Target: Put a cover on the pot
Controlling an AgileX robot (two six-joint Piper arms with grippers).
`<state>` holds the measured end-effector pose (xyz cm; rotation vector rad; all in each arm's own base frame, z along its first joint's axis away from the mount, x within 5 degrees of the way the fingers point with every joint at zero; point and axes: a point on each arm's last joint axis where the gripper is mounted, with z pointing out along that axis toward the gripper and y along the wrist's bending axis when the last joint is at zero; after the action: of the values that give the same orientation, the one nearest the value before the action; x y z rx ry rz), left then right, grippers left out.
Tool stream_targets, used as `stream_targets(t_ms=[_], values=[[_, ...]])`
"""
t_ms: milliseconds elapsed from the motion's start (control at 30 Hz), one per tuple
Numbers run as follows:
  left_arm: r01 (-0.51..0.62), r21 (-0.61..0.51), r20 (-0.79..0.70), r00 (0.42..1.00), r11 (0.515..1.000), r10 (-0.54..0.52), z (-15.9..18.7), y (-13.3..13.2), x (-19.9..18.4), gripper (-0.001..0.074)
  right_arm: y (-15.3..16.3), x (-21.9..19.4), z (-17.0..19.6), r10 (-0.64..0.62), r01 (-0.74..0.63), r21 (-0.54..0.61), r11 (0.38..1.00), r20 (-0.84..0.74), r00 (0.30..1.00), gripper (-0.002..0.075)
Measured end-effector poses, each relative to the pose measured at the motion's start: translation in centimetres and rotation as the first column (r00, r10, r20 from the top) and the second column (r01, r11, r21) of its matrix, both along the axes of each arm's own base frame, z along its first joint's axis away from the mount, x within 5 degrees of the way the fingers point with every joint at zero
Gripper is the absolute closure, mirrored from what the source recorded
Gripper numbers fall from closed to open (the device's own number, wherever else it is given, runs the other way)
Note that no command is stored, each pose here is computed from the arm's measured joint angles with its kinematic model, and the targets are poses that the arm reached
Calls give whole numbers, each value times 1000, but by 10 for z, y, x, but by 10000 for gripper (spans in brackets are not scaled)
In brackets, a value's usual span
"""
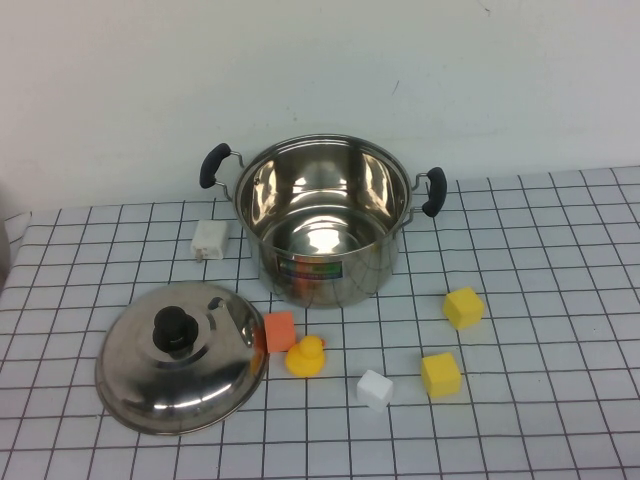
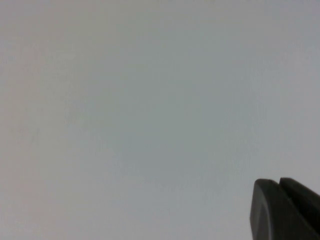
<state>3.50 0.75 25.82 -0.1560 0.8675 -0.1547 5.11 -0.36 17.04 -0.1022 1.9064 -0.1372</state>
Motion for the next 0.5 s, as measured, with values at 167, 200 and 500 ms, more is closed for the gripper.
stream_targets(t_ms=[167, 200, 500], values=[[41, 68, -277, 961, 997, -21, 14, -6, 5, 737, 0, 0, 0, 0, 0, 0, 1000, 0, 1000, 717], [43, 85, -291, 957, 995, -16, 22, -6, 3, 737, 0, 0, 0, 0, 0, 0, 1000, 0, 1000, 717], [117, 127, -580, 814, 985, -22, 71, -12, 31, 737, 0, 0, 0, 0, 0, 0, 1000, 0, 1000, 717]])
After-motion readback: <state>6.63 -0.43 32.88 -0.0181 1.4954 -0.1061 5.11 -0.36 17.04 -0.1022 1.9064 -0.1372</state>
